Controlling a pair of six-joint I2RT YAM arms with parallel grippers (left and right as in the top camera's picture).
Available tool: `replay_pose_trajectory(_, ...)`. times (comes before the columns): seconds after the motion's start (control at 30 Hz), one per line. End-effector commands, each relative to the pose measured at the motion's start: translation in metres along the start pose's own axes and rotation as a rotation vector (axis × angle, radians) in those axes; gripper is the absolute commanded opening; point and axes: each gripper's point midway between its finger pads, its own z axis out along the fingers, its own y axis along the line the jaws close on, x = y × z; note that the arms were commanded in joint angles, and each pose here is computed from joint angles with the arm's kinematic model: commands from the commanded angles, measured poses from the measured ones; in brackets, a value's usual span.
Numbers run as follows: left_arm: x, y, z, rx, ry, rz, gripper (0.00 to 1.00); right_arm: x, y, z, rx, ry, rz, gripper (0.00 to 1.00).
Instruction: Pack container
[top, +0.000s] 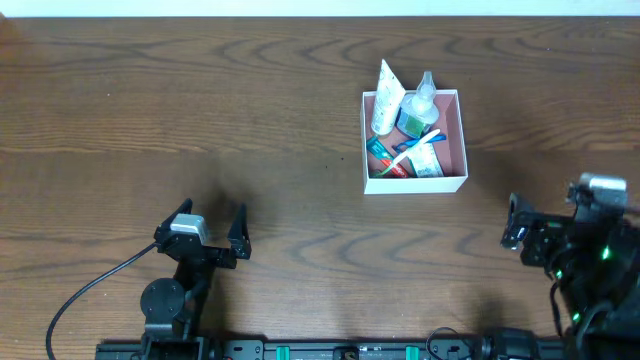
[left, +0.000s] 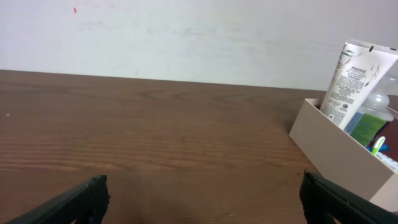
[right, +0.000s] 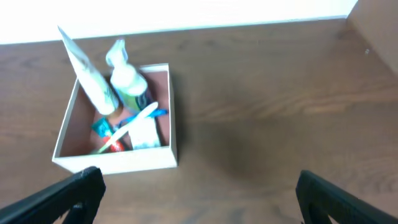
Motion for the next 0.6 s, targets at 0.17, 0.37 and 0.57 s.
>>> replay_pose_trajectory(0.17,0.016,0.001,0.001,0.003,0.043,-0.009,0.98,0.027,0.030,0.041,-0.167,-0.240,-0.054,0.99)
replay_pose_trajectory(0.37,0.016,0.001,0.001,0.003,0.043,-0.009,0.98,0.044,0.054,0.065,-0.276,-0.443,-0.084,0.99)
replay_pose_trajectory(0.57,0.016,0.001,0.001,0.003,0.043,-0.009,0.98,0.059,0.060,0.069,-0.313,-0.511,-0.091,0.99)
